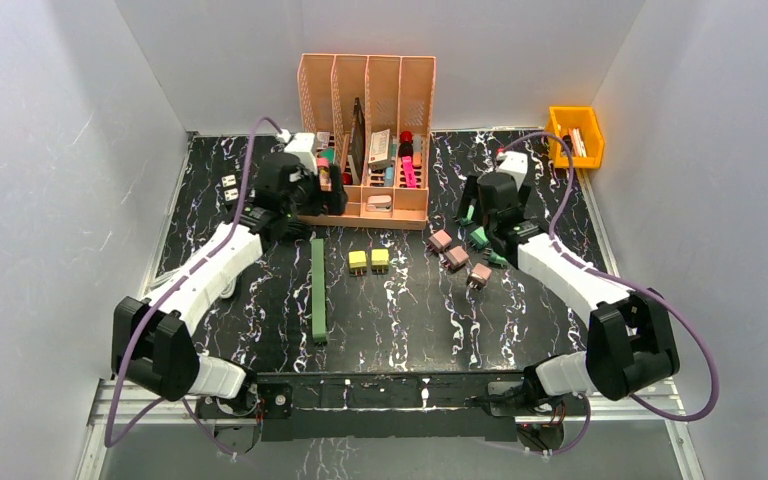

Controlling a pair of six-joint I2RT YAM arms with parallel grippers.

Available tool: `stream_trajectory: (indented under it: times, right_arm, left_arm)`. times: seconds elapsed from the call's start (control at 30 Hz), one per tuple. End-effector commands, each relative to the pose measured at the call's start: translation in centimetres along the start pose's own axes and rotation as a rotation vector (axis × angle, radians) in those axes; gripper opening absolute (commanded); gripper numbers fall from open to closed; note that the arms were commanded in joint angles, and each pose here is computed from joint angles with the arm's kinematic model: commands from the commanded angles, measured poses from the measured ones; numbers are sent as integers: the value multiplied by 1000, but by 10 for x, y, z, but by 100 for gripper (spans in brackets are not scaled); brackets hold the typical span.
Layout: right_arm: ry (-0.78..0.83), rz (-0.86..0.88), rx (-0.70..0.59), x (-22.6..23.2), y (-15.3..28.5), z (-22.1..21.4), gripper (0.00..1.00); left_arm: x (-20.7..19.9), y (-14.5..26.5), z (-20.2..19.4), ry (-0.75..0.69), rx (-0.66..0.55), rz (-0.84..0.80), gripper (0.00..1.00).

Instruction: Pull the plug off the socket

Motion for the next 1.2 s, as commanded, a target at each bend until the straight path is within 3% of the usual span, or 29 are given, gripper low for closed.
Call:
stream_trajectory:
  times: [0.0,0.23,0.57,1.17]
  right_arm:
    - [-15,-136,99,-27,9,-44,86]
    - [-61,-156,319,-57,5,-83,80]
    - [7,-74,488,-44,0,-120,71]
    - [15,-131,437,-59,-8,-113,59]
  left_arm:
    - [0,-4,-29,17,52,73,98]
    - [-8,-18,-53,70,127,19,98]
    - [-1,-19,-60,24,135,38,98]
    - [2,-23,-64,3,149,42,98]
Point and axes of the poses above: each gripper's point midway between its finger pads, its own y axis back along the fingers, its own x axis along the line the jaws close on, z = x × y, the point moved 1 cm from there along y, back along the fingers, and after that the axes turned 6 degrees about y, right-handed, at the moved point
